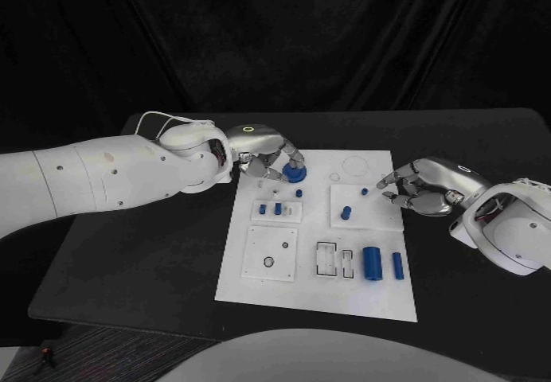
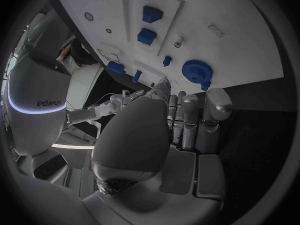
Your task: Assemble the parts on the task board
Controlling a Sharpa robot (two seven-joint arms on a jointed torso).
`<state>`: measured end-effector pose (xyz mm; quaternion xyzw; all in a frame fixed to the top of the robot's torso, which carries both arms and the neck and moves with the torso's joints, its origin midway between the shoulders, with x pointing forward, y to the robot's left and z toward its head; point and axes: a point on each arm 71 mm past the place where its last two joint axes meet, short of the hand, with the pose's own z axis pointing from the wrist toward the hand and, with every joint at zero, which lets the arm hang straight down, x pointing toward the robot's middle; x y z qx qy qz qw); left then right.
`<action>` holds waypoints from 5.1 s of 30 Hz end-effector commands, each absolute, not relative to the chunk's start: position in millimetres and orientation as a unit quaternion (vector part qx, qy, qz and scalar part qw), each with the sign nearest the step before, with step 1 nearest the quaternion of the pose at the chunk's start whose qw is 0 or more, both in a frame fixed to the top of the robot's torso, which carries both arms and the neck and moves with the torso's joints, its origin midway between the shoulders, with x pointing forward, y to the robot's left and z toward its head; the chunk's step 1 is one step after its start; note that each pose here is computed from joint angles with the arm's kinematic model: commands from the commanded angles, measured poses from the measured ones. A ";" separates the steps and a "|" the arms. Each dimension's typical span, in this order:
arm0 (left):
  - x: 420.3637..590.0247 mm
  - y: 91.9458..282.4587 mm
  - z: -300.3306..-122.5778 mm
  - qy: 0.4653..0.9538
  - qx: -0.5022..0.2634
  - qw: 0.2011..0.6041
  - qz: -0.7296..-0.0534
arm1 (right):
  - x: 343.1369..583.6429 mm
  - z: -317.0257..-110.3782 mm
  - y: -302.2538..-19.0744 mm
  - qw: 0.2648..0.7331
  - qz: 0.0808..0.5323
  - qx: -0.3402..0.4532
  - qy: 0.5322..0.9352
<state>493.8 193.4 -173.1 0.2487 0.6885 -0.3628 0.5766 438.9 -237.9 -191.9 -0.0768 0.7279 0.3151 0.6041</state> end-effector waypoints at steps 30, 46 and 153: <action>484.7 163.6 -201.2 0.654 0.366 0.566 -0.344 | 437.6 -194.4 -238.5 0.604 0.316 -0.076 0.728; 489.1 155.5 -206.6 0.660 0.363 0.564 -0.338 | 437.8 -194.9 -238.7 0.602 0.314 -0.076 0.730; 480.6 200.6 -170.3 0.651 0.359 0.586 -0.322 | 437.7 -196.9 -239.3 0.593 0.317 -0.068 0.737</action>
